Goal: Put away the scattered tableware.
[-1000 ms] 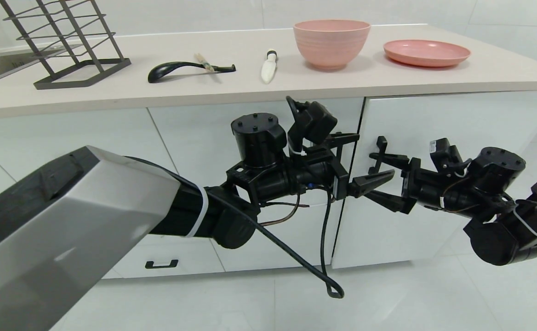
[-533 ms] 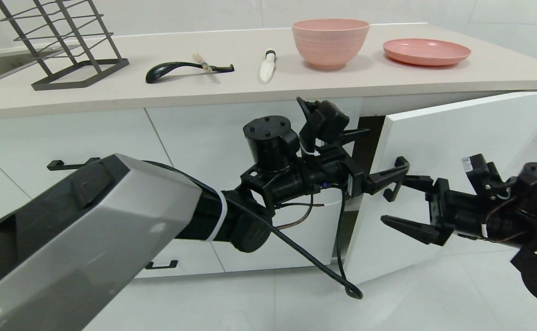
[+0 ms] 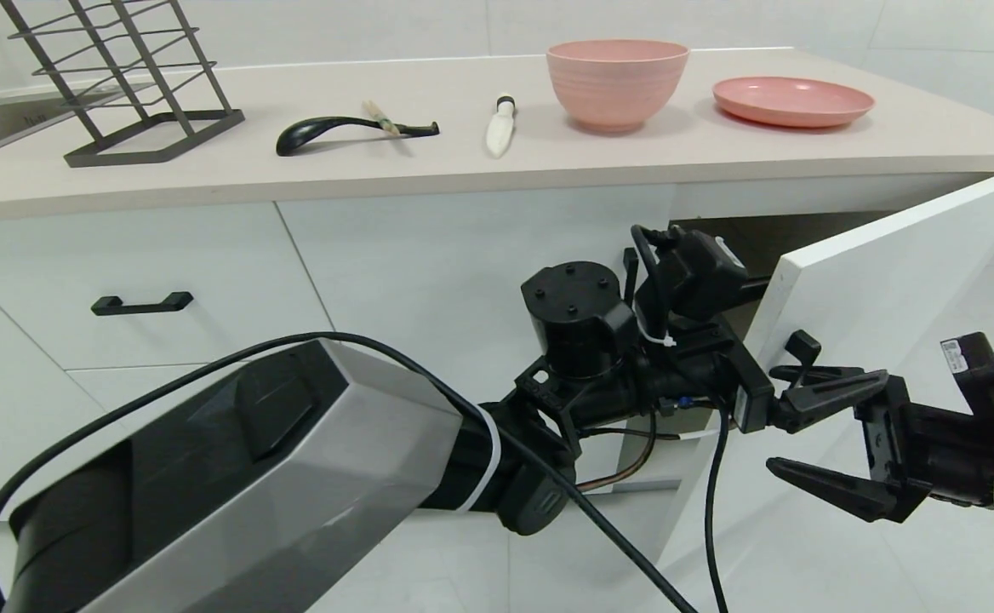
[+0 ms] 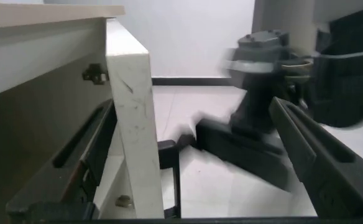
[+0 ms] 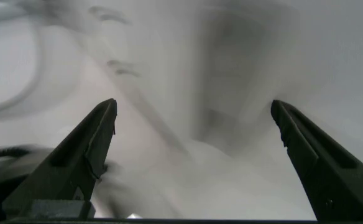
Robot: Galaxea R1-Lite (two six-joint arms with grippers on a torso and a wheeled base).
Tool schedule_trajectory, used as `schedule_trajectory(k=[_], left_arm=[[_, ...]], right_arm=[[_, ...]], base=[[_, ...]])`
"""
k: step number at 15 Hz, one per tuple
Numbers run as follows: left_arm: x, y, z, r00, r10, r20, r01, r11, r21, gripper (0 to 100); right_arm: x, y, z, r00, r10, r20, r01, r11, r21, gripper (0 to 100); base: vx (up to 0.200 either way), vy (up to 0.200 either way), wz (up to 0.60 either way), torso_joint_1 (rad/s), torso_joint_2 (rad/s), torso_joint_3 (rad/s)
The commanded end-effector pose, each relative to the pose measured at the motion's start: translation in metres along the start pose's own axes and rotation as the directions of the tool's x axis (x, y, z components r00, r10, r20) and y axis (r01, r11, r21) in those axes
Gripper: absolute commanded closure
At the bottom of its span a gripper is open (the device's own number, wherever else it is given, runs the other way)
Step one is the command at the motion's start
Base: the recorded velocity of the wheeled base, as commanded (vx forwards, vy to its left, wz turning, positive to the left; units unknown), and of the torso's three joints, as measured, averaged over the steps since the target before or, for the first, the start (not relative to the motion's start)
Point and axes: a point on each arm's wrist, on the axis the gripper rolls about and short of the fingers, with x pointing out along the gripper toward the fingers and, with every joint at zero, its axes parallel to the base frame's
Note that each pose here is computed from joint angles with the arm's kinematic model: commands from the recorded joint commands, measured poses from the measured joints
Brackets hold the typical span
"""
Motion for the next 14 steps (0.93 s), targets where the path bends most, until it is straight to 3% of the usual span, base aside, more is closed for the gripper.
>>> schedule_trajectory(k=[1, 4, 6, 8, 11, 14], left_arm=[[0.005, -0.008, -0.004, 0.999, -0.041, 0.004, 0.041, 0.999, -0.006, 0], [0.011, -0.017, -0.012, 0.998, -0.063, -0.003, 0.063, 0.998, -0.027, 0], [0.015, -0.015, -0.017, 0.998, -0.058, 0.000, 0.058, 0.998, -0.024, 0], [0.017, -0.013, -0.016, 1.000, -0.010, 0.010, 0.011, 1.000, -0.019, 0], [0.017, -0.010, -0.017, 0.991, 0.133, 0.004, -0.132, 0.987, -0.091, 0], [0.017, -0.009, -0.019, 0.985, 0.171, -0.003, -0.171, 0.980, -0.099, 0]], right_arm=[[-0.011, -0.010, -0.009, 0.994, -0.102, -0.038, 0.103, 0.994, 0.023, 0], [-0.022, -0.014, -0.012, 0.987, -0.148, -0.056, 0.150, 0.988, 0.034, 0], [-0.024, -0.009, -0.014, 0.987, -0.146, -0.063, 0.148, 0.988, 0.032, 0], [-0.031, 0.005, -0.009, 0.987, -0.146, -0.065, 0.148, 0.988, 0.033, 0], [-0.050, 0.041, 0.022, 0.987, -0.159, -0.003, 0.158, 0.985, -0.065, 0], [-0.072, 0.068, 0.045, 0.973, -0.223, 0.055, 0.229, 0.958, -0.171, 0]], base=[[0.000, 0.000, 0.00, 0.000, 0.00, 0.000], [0.000, 0.000, 0.00, 0.000, 0.00, 0.000], [0.000, 0.000, 0.00, 0.000, 0.00, 0.000], [0.000, 0.000, 0.00, 0.000, 0.00, 0.000], [0.000, 0.000, 0.00, 0.000, 0.00, 0.000], [0.000, 0.000, 0.00, 0.000, 0.00, 0.000]])
